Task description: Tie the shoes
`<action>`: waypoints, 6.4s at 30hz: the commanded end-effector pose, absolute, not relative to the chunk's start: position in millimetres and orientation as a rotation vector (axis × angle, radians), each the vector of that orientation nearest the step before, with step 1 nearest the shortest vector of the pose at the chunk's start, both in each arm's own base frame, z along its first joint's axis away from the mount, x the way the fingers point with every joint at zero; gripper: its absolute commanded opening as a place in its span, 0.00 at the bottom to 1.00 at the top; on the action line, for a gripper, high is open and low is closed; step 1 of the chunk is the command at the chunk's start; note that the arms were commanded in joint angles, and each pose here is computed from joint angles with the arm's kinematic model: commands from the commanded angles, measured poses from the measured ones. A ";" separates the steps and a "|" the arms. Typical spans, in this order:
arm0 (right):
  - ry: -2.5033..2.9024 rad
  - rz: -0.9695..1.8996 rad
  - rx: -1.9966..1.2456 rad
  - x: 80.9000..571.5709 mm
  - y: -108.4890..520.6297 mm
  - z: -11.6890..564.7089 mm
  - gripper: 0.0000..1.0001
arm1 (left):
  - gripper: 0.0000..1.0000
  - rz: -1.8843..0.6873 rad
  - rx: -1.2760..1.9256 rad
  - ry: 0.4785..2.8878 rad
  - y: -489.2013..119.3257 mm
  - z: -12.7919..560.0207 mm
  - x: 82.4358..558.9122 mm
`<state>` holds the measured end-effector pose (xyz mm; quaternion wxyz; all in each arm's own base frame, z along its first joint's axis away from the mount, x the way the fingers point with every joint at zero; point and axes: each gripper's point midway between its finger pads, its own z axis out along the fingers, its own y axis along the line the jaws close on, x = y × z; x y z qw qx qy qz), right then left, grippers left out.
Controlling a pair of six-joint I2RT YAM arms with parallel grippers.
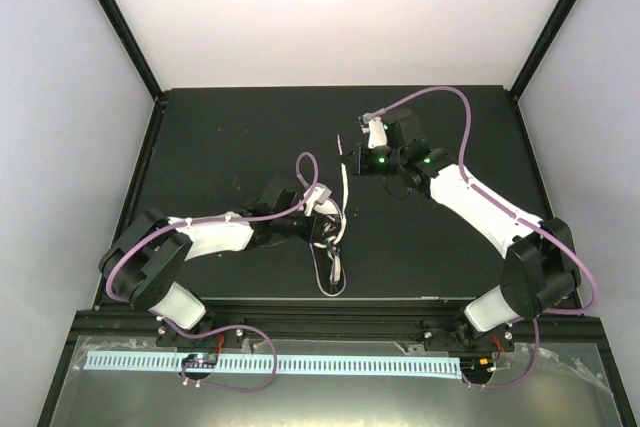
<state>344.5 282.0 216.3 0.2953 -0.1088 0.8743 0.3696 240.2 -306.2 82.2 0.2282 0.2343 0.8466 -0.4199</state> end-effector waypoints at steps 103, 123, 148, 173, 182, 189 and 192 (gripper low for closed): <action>2.781 1.339 -0.200 250.7 350.2 90.7 0.45 | 0.01 -1.054 0.579 2.067 -270.0 103.7 229.5; 2.764 1.505 -0.270 233.3 367.0 104.4 0.02 | 0.02 -1.029 0.566 2.070 -268.3 103.2 233.0; 2.853 0.893 -0.100 179.0 239.9 63.3 0.22 | 0.02 -1.058 0.587 2.104 -275.5 92.8 233.5; 2.686 0.990 -0.474 248.3 280.2 76.6 0.45 | 0.02 -1.062 0.587 2.108 -274.9 92.3 231.6; 2.683 1.003 -0.490 252.8 285.6 63.3 0.30 | 0.02 -1.061 0.586 2.106 -274.6 93.3 231.9; 2.633 0.927 -0.437 263.7 277.4 73.3 0.02 | 0.02 -1.055 0.573 2.105 -274.0 94.7 233.7; 2.574 0.867 -0.375 270.2 261.6 87.7 0.01 | 0.02 -1.057 0.570 2.103 -274.2 95.3 233.7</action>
